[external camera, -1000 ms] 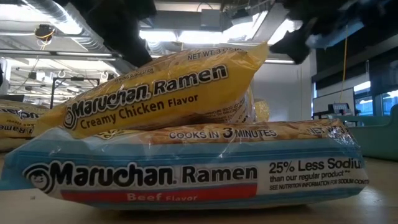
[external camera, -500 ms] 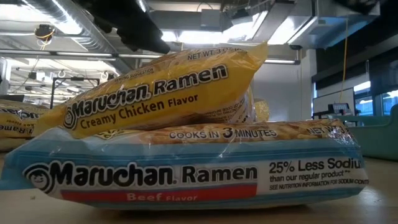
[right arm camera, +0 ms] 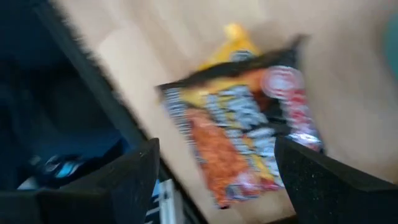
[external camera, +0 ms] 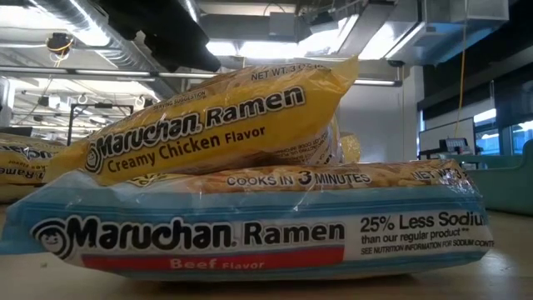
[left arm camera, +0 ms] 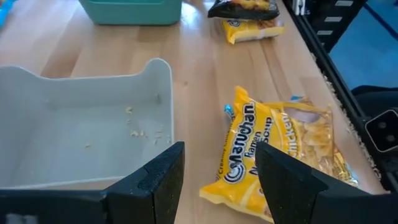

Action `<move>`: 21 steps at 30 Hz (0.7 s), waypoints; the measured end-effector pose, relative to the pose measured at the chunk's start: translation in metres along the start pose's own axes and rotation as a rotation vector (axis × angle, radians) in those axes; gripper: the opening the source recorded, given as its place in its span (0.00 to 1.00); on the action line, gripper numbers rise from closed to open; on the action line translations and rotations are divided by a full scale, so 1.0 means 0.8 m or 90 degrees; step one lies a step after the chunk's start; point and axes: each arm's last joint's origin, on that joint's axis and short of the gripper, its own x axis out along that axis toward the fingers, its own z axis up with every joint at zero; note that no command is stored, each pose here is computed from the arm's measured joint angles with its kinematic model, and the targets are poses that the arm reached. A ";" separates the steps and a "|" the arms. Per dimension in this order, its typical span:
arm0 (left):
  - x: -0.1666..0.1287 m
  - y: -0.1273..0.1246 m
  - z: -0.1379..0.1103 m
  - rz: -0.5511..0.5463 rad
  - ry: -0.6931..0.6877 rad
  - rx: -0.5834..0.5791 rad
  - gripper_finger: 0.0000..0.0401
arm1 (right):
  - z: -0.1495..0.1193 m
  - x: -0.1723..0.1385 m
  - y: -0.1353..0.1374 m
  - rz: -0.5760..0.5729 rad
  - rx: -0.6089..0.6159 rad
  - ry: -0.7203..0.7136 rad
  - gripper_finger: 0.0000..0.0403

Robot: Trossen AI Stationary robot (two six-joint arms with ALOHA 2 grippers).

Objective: Sort Maruchan noodles

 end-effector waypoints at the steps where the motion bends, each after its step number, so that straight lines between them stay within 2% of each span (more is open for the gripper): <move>1: 0.000 0.000 0.000 0.000 0.000 -0.003 0.47 | -0.001 0.003 -0.003 -0.008 0.011 -0.003 0.75; 6: 0.000 0.000 0.000 0.001 -0.001 -0.004 0.47 | -0.004 0.029 -0.011 0.008 0.017 0.012 0.75; 10: 0.000 0.002 0.001 0.027 -0.008 -0.004 0.47 | -0.004 0.049 -0.019 0.021 0.002 0.009 0.75; 15: 0.000 0.003 0.001 0.039 -0.011 -0.002 0.47 | 0.010 0.053 -0.016 0.047 -0.070 -0.087 0.75; 21: 0.000 0.003 0.001 0.045 -0.013 -0.002 0.47 | 0.036 0.050 -0.004 0.103 -0.143 -0.154 0.75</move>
